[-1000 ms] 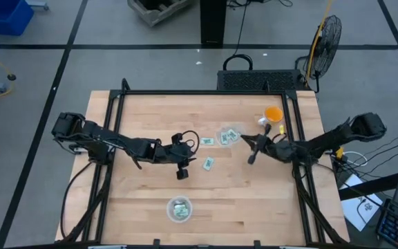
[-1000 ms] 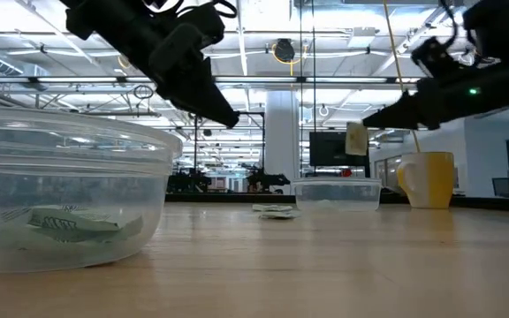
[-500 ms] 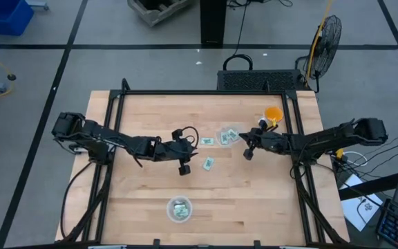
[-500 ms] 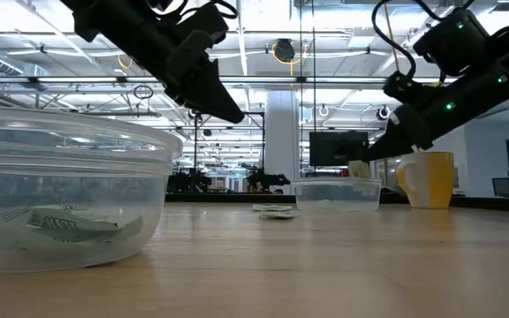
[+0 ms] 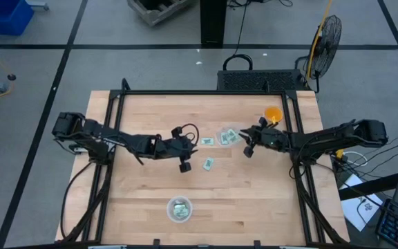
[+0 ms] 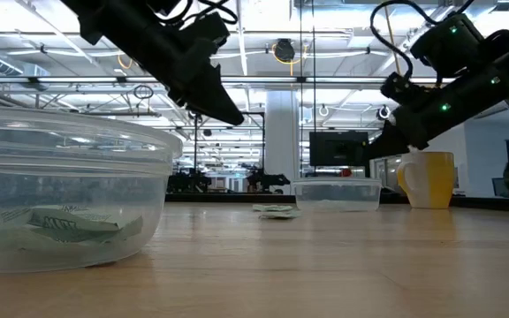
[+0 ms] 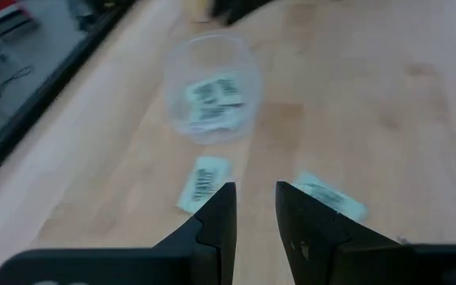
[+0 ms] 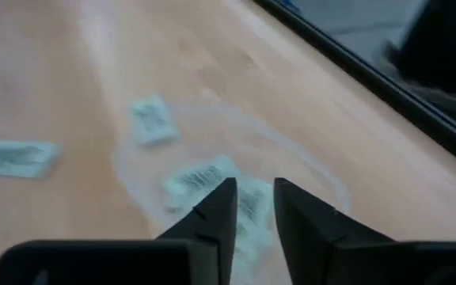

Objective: Pick and place Stevia / Truvia into bins
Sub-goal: Put the stevia packet into the transparent container

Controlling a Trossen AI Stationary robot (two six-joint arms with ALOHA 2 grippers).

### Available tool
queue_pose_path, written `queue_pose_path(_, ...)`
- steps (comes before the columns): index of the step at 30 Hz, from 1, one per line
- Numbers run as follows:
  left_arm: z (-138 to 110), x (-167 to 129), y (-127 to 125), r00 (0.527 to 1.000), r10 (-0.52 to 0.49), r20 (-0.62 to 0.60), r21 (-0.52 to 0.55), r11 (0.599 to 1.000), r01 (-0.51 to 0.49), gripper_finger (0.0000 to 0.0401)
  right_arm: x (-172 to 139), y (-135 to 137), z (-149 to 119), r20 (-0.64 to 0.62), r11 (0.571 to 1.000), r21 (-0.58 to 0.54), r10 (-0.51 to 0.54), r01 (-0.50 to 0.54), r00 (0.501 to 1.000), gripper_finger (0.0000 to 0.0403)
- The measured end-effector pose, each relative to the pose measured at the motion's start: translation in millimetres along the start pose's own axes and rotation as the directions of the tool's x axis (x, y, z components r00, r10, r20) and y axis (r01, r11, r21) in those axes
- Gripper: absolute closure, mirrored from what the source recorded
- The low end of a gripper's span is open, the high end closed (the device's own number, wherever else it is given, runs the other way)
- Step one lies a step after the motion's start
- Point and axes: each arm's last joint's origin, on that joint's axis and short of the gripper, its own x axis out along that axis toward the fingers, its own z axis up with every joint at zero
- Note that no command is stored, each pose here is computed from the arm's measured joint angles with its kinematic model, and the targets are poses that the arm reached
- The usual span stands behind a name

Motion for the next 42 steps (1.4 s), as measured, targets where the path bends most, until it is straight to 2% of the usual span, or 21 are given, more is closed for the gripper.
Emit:
queue_pose_path(5, -1, 6, 21, 0.994, 0.105, -0.026, -0.113, 0.988, -0.108, 0.0304, -2, 5, 18, 0.18, 0.985, 0.024, 0.163, -0.17, 0.97, 0.0303)
queue_pose_path(8, -6, 9, 34, 0.991, 0.099, -0.084, -0.138, 0.984, -0.11, 0.0304, -5, 8, 29, 0.285, 0.964, 0.02, 0.249, -0.266, 0.925, 0.0301)
queue_pose_path(10, -10, 11, 41, 0.988, 0.078, -0.132, -0.141, 0.985, -0.097, 0.0304, -6, 8, 32, 0.31, 0.956, 0.014, 0.275, -0.294, 0.91, 0.0301)
queue_pose_path(14, -17, 20, 49, 0.983, 0.048, -0.179, -0.156, 0.985, -0.076, 0.0301, -6, 8, 29, 0.286, 0.958, 0.014, 0.272, -0.288, 0.919, 0.0306)
queue_pose_path(16, -17, 27, 50, 0.987, 0.024, -0.157, -0.175, 0.983, -0.052, 0.0294, -5, 8, 27, 0.266, 0.958, 0.012, 0.272, -0.286, 0.925, 0.0308)
queue_pose_path(23, -34, 56, 60, 0.984, 0.01, -0.18, -0.211, 0.976, -0.048, 0.0244, -5, 8, 27, 0.267, 0.959, 0.012, 0.271, -0.285, 0.925, 0.0309)
queue_pose_path(27, -36, 66, 71, 0.988, 0.028, -0.152, -0.351, 0.933, -0.081, 0.0222, -5, 8, 28, 0.269, 0.959, 0.013, 0.269, -0.283, 0.925, 0.0309)
queue_pose_path(30, -39, 71, 78, 0.988, -0.003, -0.155, -0.452, 0.889, -0.068, 0.0218, -5, 8, 28, 0.278, 0.959, 0.014, 0.269, -0.284, 0.922, 0.0309)
queue_pose_path(34, -49, 82, 81, 0.985, -0.008, -0.172, -0.449, 0.891, -0.071, 0.0217, -5, 8, 29, 0.286, 0.958, 0.015, 0.269, -0.285, 0.92, 0.0309)
queue_pose_path(39, -56, 96, 75, 0.989, -0.081, -0.125, -0.445, 0.895, 0.017, 0.0217, -6, 8, 30, 0.294, 0.958, 0.015, 0.269, -0.285, 0.917, 0.0309)
queue_pose_path(42, -59, 100, 73, 0.989, -0.084, -0.124, -0.441, 0.897, 0.021, 0.0217, -6, 8, 30, 0.297, 0.958, 0.016, 0.268, -0.286, 0.916, 0.0309)
